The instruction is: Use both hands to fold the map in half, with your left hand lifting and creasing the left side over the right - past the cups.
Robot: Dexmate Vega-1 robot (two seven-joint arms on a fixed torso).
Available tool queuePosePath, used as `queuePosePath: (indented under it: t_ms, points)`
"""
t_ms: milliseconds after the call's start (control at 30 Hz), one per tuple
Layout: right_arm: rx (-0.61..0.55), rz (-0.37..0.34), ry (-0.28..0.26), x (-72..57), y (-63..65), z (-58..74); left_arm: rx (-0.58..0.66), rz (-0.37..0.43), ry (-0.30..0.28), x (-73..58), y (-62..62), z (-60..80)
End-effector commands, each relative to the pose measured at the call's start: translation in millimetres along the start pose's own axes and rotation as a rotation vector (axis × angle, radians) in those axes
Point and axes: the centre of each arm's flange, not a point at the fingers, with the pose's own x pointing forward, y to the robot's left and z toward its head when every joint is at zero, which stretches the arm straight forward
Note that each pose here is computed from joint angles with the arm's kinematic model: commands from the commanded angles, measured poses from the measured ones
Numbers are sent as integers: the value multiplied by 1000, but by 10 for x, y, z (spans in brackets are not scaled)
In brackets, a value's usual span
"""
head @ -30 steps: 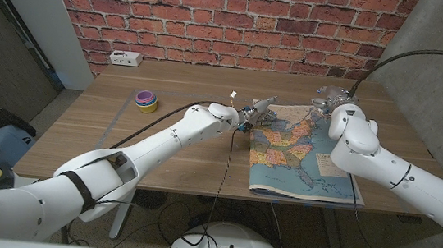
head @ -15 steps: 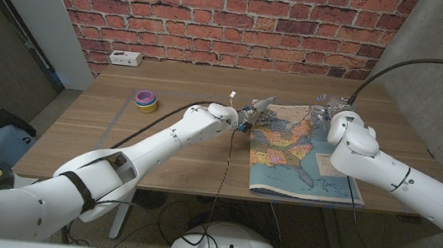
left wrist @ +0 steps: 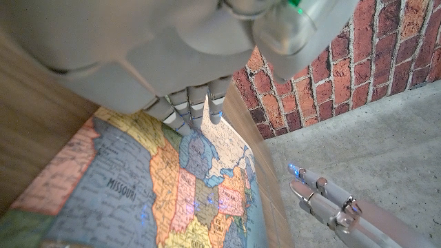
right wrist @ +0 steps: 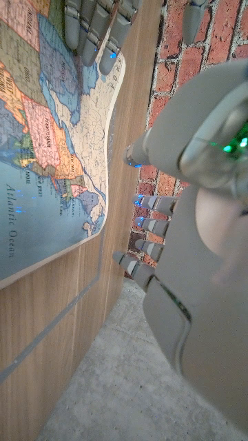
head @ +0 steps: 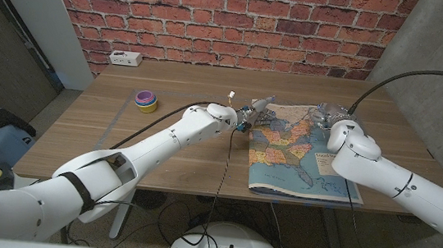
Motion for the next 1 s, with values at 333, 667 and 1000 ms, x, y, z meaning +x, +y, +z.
queuePosePath:
  t_ms: [333,667,1000]
  points:
    - [93,106,49,42,421,-166,-4,-8,-2,22,2,9]
    - [102,147,78,68,539,-233,-1,-7,-2,29,6,10]
    - [107,190,103,106,622,-266,-4,-8,-1,41,8,6]
